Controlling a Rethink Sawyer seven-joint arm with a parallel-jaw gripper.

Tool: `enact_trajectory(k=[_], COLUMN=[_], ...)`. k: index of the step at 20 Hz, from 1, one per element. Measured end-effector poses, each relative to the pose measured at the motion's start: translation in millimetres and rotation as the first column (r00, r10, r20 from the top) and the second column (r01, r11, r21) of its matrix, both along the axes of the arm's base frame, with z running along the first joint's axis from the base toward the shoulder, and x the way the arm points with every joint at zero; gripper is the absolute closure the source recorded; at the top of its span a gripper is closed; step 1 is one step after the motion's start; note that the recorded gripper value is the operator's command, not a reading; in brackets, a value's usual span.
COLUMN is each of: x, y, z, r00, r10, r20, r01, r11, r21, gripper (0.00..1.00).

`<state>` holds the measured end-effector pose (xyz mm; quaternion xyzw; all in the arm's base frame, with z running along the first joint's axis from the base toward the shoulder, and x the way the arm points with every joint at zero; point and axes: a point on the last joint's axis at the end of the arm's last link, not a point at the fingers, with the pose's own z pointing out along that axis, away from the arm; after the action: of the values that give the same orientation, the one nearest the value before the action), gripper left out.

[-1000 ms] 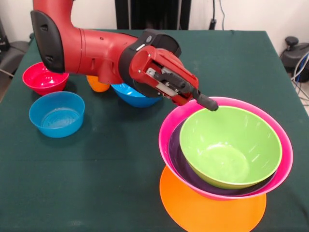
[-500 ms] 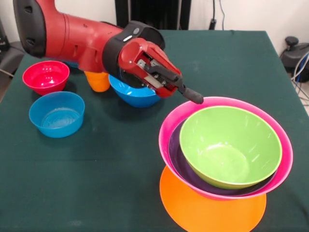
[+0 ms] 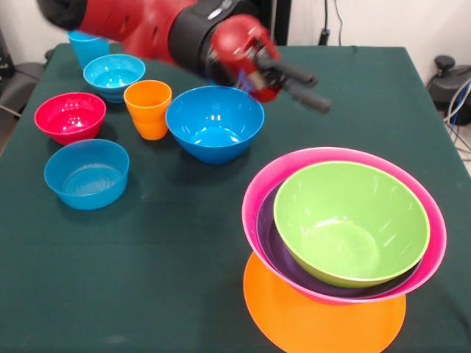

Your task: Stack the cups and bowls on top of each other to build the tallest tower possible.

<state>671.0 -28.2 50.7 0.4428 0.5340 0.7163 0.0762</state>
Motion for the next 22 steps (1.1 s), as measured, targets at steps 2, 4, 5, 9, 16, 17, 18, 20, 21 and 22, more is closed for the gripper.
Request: enact_trajectory(k=[2,4,5,9,16,17,18,20,21,22], x=[-17.3,-30.7,-36.2,-66.8,-111.5,-119.5,-124.6,-136.8,-142.1,-152.5], y=[20,35,41,65,95,99,100,100,98,91], z=[22,40,48,83,108,110,110,108,107,104], r00=[0.9983,0.9953,0.994,0.9854,0.9615,0.9544,0.9494,0.9362,0.9299,0.9169], r10=[0.055,0.089,0.1,0.146,0.234,0.256,0.269,0.299,0.311,0.333], r20=[-0.019,-0.036,-0.044,-0.088,-0.144,-0.154,-0.162,-0.185,-0.196,-0.221], r01=[-0.055,-0.091,-0.103,-0.158,-0.266,-0.291,-0.307,-0.345,-0.362,-0.393], r11=[0.998,0.9942,0.9923,0.9761,0.9267,0.914,0.9052,0.882,0.8708,0.8467], r21=[-0.03,-0.057,-0.069,-0.149,-0.266,-0.283,-0.294,-0.321,-0.333,-0.358], gripper=[0.0,0.0,0.0,0.0,0.0,0.0,0.0,0.0,0.0,0.0])
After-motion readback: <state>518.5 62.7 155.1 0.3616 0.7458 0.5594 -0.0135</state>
